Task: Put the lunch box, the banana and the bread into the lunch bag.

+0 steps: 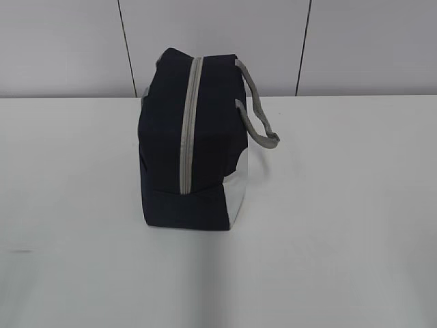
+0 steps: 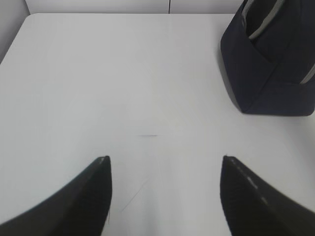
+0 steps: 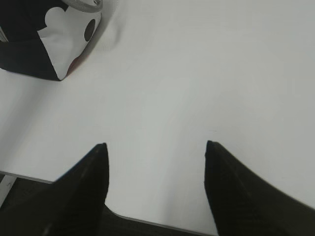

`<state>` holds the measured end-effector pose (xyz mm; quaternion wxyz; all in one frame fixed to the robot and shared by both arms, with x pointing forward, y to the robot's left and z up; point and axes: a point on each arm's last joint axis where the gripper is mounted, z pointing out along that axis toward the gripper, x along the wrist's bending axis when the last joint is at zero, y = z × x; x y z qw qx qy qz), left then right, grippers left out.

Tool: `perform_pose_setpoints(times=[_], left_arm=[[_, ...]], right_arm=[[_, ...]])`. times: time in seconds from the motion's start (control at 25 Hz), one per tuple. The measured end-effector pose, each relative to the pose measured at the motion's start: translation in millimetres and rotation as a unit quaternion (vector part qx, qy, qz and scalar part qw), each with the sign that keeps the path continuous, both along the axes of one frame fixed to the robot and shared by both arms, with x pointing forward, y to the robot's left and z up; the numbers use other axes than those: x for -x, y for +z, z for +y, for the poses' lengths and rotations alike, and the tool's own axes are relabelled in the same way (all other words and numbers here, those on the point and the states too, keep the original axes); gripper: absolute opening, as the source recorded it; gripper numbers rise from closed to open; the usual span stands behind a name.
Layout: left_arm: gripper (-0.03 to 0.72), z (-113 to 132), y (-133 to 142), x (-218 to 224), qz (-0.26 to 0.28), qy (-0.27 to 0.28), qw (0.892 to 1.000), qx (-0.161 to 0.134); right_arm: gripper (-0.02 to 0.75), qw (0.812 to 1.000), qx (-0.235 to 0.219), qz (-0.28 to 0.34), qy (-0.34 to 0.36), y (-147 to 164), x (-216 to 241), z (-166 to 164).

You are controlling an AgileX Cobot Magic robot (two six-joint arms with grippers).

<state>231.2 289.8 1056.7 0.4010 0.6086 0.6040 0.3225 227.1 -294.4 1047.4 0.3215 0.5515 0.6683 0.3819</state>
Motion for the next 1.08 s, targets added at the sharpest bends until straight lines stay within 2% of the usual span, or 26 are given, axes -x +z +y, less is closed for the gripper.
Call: perform_pose_setpoints(times=[1.08], left_arm=[[0.498,0.0,0.0,0.0,0.0,0.0,1.0,0.0]], right_arm=[[0.482,1.0,-0.001,0.0,-0.001,0.0,0.0,0.0]])
